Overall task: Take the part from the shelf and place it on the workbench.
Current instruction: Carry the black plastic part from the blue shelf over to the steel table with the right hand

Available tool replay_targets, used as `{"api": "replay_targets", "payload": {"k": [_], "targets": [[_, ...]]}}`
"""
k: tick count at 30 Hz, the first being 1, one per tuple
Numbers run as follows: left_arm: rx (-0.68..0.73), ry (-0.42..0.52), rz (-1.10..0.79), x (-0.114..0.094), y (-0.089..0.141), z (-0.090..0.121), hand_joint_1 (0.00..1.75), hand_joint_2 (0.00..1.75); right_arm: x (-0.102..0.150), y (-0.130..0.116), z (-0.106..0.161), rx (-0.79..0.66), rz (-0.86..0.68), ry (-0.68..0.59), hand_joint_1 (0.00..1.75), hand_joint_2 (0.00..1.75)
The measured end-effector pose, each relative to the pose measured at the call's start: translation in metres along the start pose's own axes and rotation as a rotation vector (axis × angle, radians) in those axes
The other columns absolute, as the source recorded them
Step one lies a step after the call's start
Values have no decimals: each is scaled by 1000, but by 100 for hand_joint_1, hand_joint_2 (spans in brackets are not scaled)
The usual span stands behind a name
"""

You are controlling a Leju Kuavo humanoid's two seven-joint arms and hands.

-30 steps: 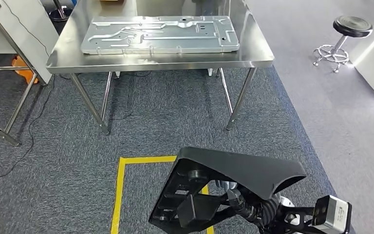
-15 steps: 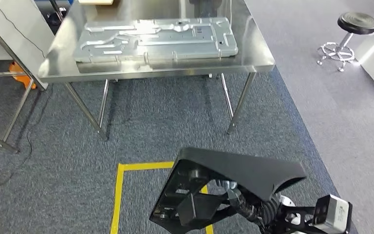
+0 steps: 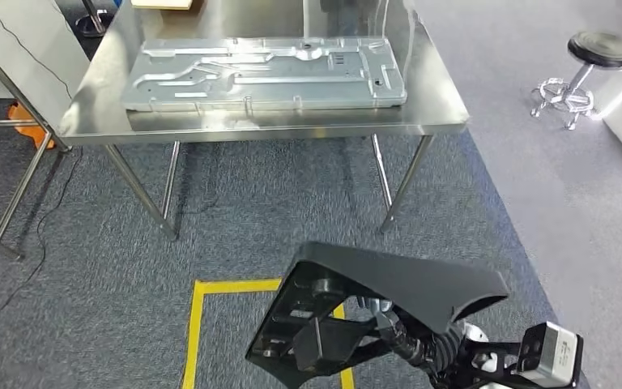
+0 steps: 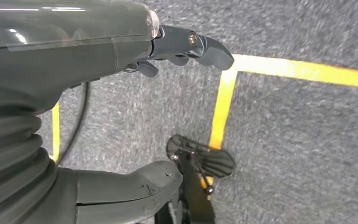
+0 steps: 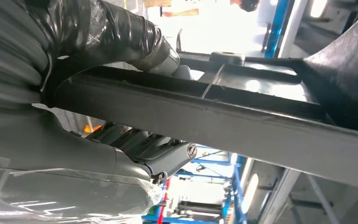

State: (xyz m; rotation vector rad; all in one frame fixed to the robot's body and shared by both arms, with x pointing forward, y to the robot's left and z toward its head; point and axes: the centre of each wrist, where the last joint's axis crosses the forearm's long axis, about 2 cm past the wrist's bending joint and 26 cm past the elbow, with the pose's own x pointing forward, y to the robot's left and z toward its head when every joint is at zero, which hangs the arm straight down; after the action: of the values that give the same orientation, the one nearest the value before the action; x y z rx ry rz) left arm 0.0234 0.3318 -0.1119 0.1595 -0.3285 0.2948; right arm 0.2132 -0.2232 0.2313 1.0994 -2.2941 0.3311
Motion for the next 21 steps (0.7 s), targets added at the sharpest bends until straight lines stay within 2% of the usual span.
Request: {"api": "replay_targets", "payload": {"k": [21], "targets": [[-2,-2,0,-1,-1,0,0,175,-1,4,1,-8,4,5,147,175]]}}
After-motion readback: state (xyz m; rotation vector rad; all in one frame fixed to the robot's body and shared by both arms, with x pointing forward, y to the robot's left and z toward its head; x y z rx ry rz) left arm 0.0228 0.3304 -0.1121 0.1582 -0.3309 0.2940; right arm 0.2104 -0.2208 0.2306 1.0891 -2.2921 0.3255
